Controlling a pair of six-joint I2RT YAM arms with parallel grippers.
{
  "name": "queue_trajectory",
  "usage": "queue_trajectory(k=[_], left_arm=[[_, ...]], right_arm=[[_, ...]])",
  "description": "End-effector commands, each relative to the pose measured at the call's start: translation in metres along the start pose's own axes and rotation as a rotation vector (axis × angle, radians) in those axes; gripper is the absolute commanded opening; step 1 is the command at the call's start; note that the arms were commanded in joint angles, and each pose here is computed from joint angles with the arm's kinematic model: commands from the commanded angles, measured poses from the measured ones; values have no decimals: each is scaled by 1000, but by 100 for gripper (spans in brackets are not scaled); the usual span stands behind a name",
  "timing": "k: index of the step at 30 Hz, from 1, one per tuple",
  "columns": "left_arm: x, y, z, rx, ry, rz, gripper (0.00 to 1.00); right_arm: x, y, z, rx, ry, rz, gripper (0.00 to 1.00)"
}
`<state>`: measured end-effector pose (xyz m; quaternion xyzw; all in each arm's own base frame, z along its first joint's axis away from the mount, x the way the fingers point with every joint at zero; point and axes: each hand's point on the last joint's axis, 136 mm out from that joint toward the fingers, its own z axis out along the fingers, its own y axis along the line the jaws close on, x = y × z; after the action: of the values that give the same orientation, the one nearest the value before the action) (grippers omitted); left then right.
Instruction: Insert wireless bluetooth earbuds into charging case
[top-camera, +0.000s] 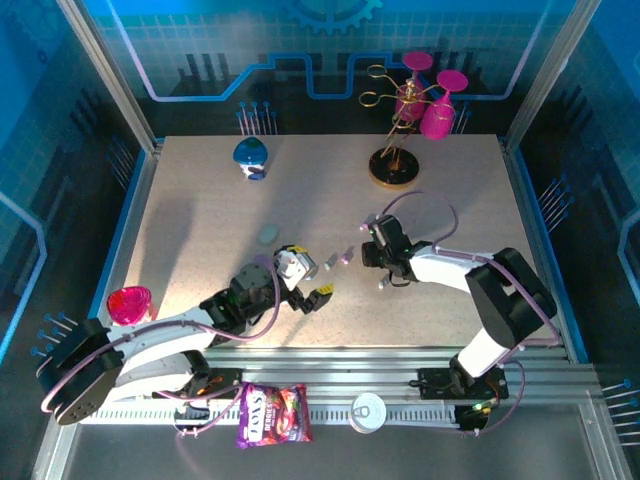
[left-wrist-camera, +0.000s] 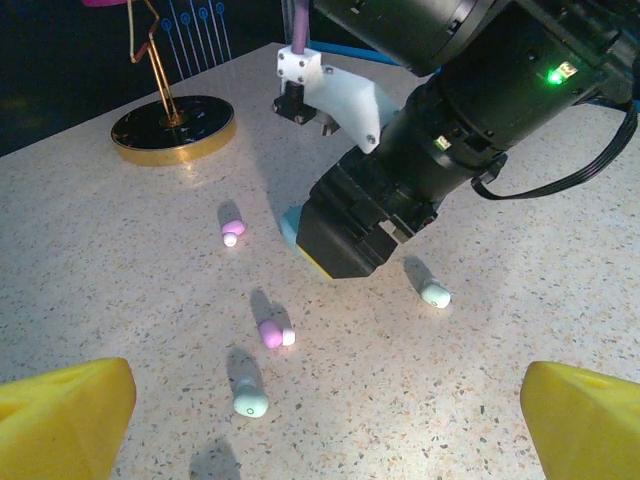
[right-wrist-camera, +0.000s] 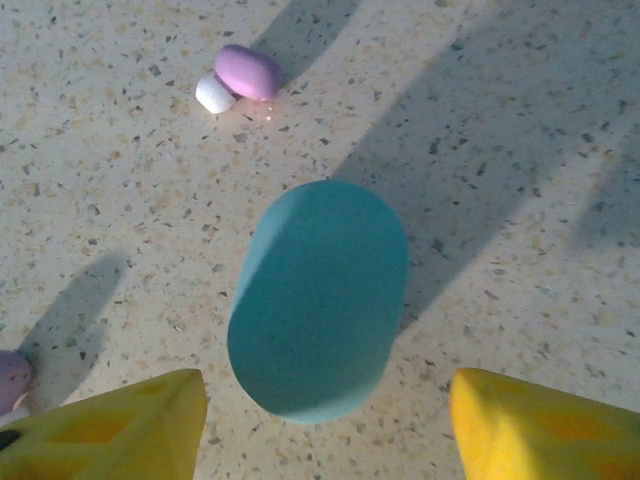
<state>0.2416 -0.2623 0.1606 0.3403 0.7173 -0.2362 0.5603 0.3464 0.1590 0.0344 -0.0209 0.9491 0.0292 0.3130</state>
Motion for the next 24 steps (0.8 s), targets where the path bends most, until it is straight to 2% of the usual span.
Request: queue_trajectory(k=[1, 10, 13, 16, 20, 24], left_arm=[[1, -3, 1, 11, -11, 27, 99], [0, -3, 3, 7, -16, 25, 99], [-1, -3, 3, 8, -18, 23, 99], [-3, -3, 4, 8, -24, 19, 99], [-1, -2, 4, 6, -17, 7, 99], [0, 4, 3, -26, -15, -38, 99]], right_arm=[[-4, 2, 5, 0, 15, 0, 58], [-5, 0, 8, 14, 23, -15, 46], [-4, -1, 8, 10, 28, -24, 39], [-7, 1, 5, -5, 20, -50, 38], [-11, 10, -6, -67, 2, -122, 38], [-15, 31, -25, -213, -29, -253, 38]])
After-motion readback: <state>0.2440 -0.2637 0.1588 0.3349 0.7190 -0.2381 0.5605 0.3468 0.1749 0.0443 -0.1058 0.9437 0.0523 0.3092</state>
